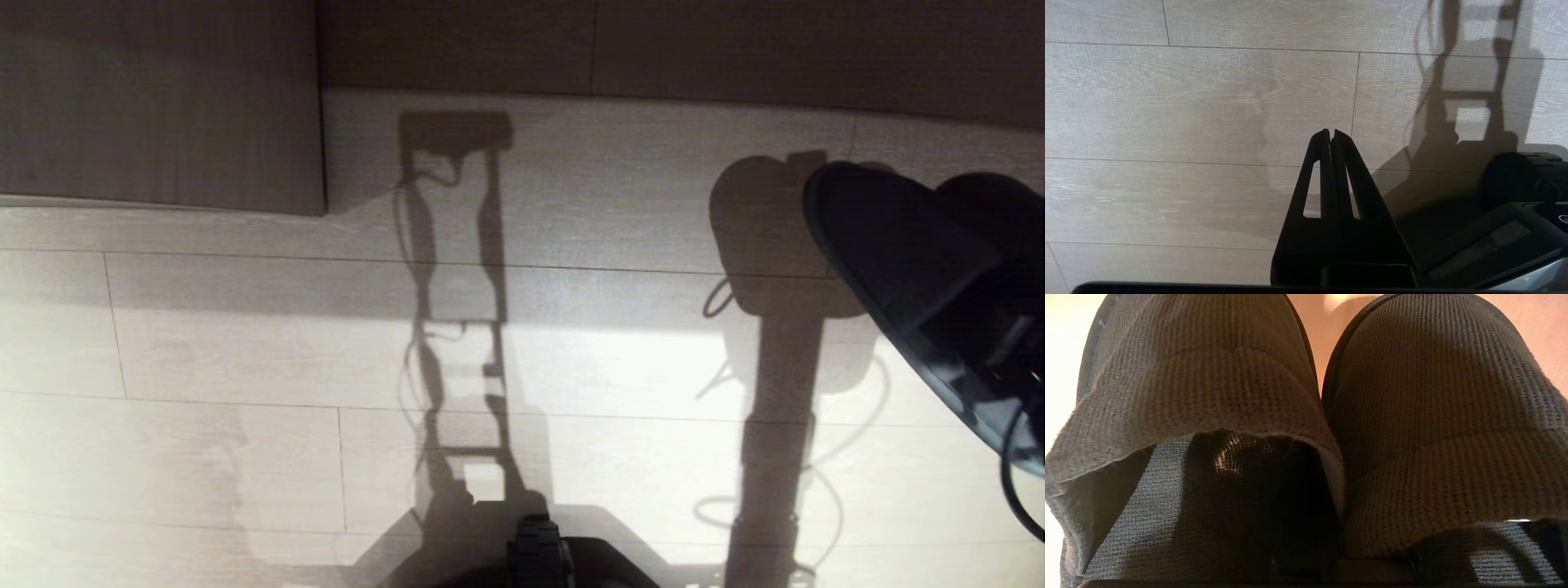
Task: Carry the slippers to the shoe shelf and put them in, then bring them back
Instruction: Place the slippers on the floor
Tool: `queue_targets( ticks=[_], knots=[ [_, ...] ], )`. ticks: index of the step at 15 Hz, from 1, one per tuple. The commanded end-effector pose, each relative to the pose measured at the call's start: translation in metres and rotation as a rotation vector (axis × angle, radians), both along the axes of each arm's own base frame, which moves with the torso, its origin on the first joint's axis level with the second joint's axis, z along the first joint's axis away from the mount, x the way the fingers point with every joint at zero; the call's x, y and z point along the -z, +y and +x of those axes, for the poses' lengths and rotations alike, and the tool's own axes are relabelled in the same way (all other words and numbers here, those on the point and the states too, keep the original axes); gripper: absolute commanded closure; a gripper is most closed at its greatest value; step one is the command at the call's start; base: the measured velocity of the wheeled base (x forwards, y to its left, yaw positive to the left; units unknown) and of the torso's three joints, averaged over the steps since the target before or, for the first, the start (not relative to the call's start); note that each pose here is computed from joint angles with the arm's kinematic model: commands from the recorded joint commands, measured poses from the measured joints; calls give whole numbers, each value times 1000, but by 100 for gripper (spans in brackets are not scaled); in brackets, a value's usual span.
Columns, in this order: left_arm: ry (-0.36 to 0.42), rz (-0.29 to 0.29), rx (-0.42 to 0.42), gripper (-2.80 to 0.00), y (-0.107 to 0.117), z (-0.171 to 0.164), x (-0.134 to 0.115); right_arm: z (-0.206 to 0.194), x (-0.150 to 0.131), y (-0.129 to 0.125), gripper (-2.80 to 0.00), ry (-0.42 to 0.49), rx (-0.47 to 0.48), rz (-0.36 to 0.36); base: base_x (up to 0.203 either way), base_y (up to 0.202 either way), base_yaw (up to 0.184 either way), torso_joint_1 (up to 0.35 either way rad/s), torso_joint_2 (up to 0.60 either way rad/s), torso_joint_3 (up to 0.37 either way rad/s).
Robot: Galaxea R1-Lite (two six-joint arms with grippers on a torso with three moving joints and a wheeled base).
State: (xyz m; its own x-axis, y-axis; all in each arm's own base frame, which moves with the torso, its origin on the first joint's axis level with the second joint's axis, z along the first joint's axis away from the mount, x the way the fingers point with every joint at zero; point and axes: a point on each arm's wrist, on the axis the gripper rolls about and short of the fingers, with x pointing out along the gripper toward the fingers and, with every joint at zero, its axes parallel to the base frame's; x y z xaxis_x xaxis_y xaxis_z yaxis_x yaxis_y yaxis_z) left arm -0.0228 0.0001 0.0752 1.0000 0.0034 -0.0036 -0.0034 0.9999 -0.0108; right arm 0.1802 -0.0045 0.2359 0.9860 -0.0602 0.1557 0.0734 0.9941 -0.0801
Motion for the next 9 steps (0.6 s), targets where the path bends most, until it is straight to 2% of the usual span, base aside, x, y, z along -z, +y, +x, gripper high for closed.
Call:
queue_targets(
  ticks=[1,4,5,7,9],
  knots=[
    [-1,-1,0,0,0,0,0,70,22,-2,0,-8,26,2,0,0,0,0,0,0],
    [-1,-1,-1,0,0,0,0,126,15,-4,0,-202,63,20,0,0,0,0,0,0],
    [-1,-1,-1,0,0,0,0,133,9,-4,0,-271,69,26,0,0,0,0,0,0],
    [-1,-1,0,0,0,0,0,144,8,-4,0,-295,59,27,0,0,0,0,0,0],
    [-1,-1,0,0,0,0,0,181,5,-4,0,-348,33,21,0,0,0,0,0,0]
  ],
)
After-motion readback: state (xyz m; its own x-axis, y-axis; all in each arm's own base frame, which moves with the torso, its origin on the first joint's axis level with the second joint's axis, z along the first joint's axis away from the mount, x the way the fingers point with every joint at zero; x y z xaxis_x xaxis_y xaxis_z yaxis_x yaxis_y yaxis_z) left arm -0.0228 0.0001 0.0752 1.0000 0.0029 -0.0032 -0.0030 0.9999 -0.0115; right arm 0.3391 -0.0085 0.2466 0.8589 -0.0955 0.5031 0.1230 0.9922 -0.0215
